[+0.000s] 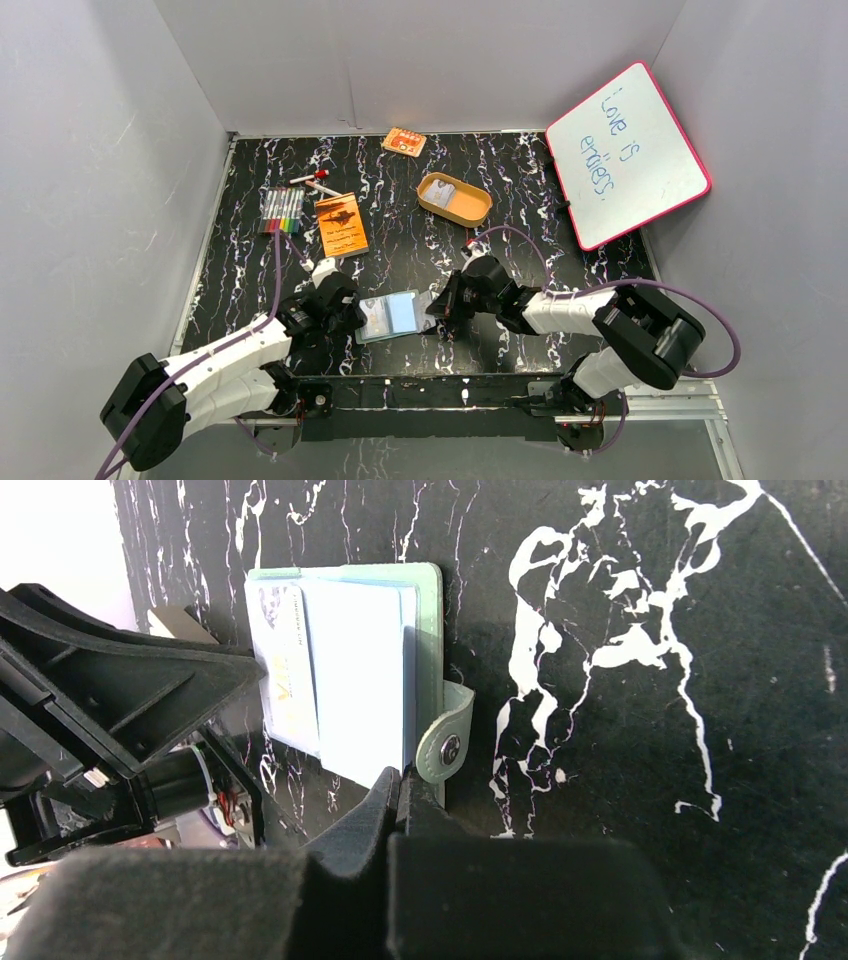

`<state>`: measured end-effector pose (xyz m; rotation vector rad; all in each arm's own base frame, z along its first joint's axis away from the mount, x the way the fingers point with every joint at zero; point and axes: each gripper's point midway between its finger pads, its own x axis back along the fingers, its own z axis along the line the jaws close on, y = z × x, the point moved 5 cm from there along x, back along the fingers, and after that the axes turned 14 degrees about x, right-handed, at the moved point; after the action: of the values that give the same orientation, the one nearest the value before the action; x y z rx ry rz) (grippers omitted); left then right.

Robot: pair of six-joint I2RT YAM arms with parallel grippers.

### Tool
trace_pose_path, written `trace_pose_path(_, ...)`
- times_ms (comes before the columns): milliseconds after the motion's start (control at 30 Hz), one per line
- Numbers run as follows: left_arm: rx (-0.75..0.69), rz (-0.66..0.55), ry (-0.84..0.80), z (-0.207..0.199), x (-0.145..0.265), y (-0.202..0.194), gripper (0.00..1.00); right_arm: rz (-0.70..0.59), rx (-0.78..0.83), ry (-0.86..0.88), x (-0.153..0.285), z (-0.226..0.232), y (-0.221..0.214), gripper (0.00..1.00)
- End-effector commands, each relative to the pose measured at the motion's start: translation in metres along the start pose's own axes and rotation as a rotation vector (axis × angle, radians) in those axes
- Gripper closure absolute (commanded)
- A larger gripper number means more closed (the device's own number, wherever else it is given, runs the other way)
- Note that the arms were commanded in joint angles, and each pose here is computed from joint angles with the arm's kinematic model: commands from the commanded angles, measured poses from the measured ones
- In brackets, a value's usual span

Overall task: Put the credit cards into the card holder
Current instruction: Turn over the card slot in the card holder.

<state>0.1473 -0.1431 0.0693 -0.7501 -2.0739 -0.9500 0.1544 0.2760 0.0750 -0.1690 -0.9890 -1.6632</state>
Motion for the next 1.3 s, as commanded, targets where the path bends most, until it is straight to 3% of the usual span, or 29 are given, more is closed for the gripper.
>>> trace_pose_path(0,-0.016,-0.006,0.000,0.000,-0.001,0.001,0.78,-0.056,0.029,0.075,-0.001,0.018,0.018,1.00)
trace_pose_path(133,-0.024,-0.019,-0.002,-0.002,0.002,0.005,0.78,-0.100,0.039,0.132,0.004,0.026,0.023,1.00)
trace_pose_path(600,-0.040,-0.041,-0.013,-0.011,0.010,0.013,0.77,-0.074,0.060,0.234,-0.005,0.045,0.024,1.00)
trace_pose_path(800,-0.033,-0.117,-0.067,-0.029,0.037,0.034,0.44,-0.081,0.065,0.238,-0.005,0.047,0.025,1.00)
trace_pose_path(867,-0.036,-0.115,-0.101,-0.037,0.044,0.037,0.38,-0.081,0.072,0.246,-0.004,0.049,0.026,1.00)
trace_pose_path(1267,-0.082,0.113,-0.273,-0.078,0.028,0.009,0.28,-0.058,0.085,0.262,-0.012,0.057,0.024,1.00)
